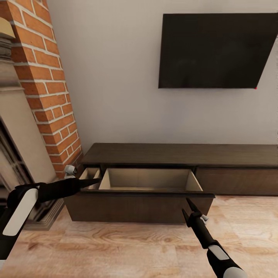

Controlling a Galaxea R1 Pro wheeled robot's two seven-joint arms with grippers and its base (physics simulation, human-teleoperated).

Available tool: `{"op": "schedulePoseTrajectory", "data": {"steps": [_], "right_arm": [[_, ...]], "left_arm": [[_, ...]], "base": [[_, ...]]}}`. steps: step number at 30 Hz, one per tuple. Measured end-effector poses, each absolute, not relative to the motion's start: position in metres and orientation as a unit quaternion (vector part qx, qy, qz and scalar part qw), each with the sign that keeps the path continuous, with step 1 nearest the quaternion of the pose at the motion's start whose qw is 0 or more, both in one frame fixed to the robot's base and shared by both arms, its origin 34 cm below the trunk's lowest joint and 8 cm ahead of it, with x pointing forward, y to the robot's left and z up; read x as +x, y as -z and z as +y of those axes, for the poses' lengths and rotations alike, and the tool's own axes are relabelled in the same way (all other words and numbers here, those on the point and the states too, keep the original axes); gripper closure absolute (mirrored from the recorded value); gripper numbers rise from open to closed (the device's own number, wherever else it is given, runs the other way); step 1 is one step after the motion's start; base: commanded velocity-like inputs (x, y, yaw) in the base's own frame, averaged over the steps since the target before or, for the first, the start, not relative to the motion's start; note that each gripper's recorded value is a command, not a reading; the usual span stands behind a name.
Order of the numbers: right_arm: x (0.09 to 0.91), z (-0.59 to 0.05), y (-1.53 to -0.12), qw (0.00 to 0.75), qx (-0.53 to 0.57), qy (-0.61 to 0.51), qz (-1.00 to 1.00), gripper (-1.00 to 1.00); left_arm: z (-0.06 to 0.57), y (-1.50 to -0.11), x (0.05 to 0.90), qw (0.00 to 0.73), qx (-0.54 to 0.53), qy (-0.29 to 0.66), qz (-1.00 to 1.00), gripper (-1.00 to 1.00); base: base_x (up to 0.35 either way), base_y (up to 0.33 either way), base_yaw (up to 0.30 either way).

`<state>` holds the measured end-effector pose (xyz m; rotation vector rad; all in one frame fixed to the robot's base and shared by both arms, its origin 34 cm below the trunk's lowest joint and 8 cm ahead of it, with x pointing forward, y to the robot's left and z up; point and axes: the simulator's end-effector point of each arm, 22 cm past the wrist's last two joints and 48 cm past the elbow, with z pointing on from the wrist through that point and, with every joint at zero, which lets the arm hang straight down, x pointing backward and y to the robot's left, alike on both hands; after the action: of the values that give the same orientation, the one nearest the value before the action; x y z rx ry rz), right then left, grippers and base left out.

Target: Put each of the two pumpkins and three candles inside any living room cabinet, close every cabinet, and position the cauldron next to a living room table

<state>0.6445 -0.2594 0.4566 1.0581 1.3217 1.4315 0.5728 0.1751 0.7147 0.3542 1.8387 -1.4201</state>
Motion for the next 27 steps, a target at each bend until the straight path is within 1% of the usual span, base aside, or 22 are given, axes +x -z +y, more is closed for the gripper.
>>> {"op": "schedulePoseTrajectory", "data": {"steps": [18, 27], "right_arm": [[0.647, -0.264, -0.497, 0.46, 0.416, -0.591, 0.515, -1.0], [0.647, -0.264, -0.518, 0.47, 0.406, -0.598, 0.507, -1.0]], "left_arm": [[0.175, -0.752, 0.556, 0.412, 0.16, 0.551, 0.708, -1.0], [0.175, -0.769, 0.547, 0.424, 0.169, 0.548, 0.701, -1.0]], "base": [[-0.003, 0.0, 0.0], [-0.121, 0.0, 0.0]]}}
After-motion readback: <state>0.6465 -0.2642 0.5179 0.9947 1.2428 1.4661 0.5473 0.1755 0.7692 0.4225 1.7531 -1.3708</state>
